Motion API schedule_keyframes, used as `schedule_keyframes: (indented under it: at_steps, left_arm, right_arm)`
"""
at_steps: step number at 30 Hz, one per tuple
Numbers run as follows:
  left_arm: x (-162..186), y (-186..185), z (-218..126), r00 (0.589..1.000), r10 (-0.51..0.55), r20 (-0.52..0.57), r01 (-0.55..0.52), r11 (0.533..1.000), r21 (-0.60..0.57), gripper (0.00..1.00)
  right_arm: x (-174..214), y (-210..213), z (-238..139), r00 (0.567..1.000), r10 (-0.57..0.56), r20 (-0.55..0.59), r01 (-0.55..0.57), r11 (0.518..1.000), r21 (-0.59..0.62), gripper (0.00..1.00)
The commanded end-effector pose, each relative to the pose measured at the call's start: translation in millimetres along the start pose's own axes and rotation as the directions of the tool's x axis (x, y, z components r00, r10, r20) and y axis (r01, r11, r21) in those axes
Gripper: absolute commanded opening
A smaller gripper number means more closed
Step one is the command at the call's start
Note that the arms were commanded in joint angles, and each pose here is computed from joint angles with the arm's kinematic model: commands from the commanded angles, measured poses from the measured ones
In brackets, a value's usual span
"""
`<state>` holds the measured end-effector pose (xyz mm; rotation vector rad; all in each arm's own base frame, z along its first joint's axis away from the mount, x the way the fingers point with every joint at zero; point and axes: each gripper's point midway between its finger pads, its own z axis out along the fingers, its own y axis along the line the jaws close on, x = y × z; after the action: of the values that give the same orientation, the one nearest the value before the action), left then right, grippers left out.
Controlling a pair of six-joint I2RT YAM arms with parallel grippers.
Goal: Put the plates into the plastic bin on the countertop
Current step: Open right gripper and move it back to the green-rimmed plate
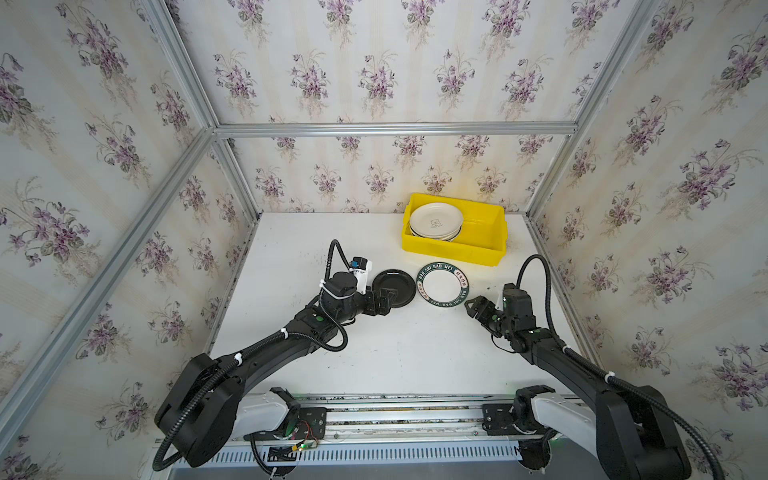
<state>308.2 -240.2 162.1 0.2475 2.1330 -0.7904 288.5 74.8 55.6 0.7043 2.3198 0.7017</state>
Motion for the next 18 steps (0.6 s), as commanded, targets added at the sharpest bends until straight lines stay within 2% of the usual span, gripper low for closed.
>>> schedule_keyframes:
  at_steps: [1,10,15,18]
  left_arm:
    - [-6.3,-5.1,1.0,1.000,-0.007,0.023,0.007,1.000,0.026,0.99]
    - [-6.8,-3.3,0.3,0.999,-0.026,0.030,0.025,0.999,0.032,0.99]
    - [-5.8,-3.6,3.2,0.999,-0.030,0.020,0.029,0.999,0.044,0.99]
    - [-4.5,-2.5,4.7,0.999,-0.036,0.013,0.035,0.998,0.044,0.99]
  right_arm:
    - [-14.7,23.1,9.2,0.997,0.063,0.044,-0.057,0.991,-0.120,0.80]
    - [-8.9,19.6,46.6,0.992,0.125,-0.011,-0.126,0.979,-0.158,0.69]
    - [-11.2,21.3,61.5,0.991,0.130,-0.018,-0.132,0.976,-0.175,0.52]
    - [-13.3,20.5,67.4,0.991,0.134,-0.017,-0.135,0.976,-0.171,0.45]
